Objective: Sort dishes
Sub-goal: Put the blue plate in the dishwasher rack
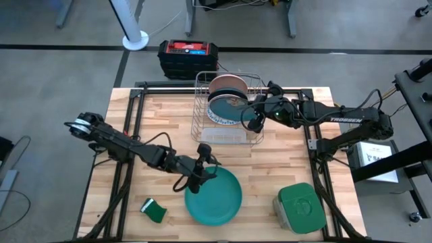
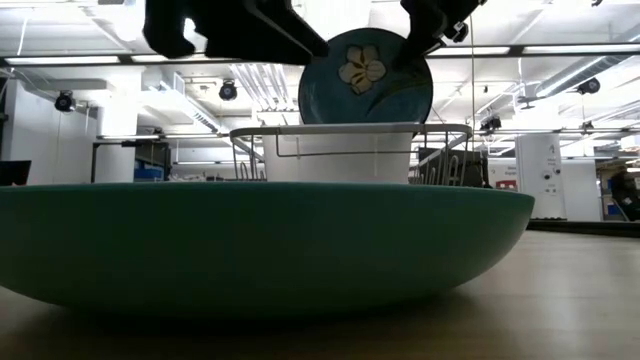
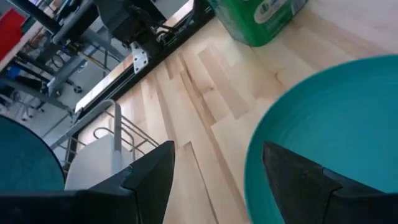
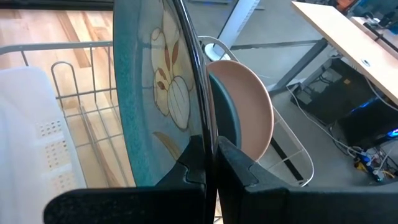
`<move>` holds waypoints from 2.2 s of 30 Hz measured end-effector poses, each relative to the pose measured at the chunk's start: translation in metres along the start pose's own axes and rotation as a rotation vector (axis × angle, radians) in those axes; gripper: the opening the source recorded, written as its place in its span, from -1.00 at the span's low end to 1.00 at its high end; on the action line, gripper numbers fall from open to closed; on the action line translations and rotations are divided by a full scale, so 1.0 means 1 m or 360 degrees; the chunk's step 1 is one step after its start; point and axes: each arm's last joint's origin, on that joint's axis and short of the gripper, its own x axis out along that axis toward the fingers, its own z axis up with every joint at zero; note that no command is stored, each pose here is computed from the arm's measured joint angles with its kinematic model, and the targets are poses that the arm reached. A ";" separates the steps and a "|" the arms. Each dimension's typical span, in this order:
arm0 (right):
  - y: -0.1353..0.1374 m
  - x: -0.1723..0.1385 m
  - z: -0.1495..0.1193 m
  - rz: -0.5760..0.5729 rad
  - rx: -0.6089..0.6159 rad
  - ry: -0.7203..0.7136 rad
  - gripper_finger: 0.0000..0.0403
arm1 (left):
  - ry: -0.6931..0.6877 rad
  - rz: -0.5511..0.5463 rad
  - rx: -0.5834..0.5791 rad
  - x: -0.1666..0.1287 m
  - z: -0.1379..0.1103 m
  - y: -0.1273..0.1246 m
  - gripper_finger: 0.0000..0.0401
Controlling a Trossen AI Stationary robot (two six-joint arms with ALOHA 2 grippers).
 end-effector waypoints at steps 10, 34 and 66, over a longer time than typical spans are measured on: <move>0.000 0.001 -0.001 0.0000 0.0018 0.0006 -1.00 | -0.0086 0.0014 -0.0074 -0.012 -0.016 0.017 0.15; 0.010 -0.001 -0.002 0.0027 0.0078 -0.0025 -1.00 | -0.0153 0.0513 -0.0291 -0.081 -0.065 0.022 0.15; 0.021 0.044 -0.021 0.0011 -0.0125 0.0056 -1.00 | 0.0371 0.1127 -0.0311 -0.090 -0.083 0.027 0.15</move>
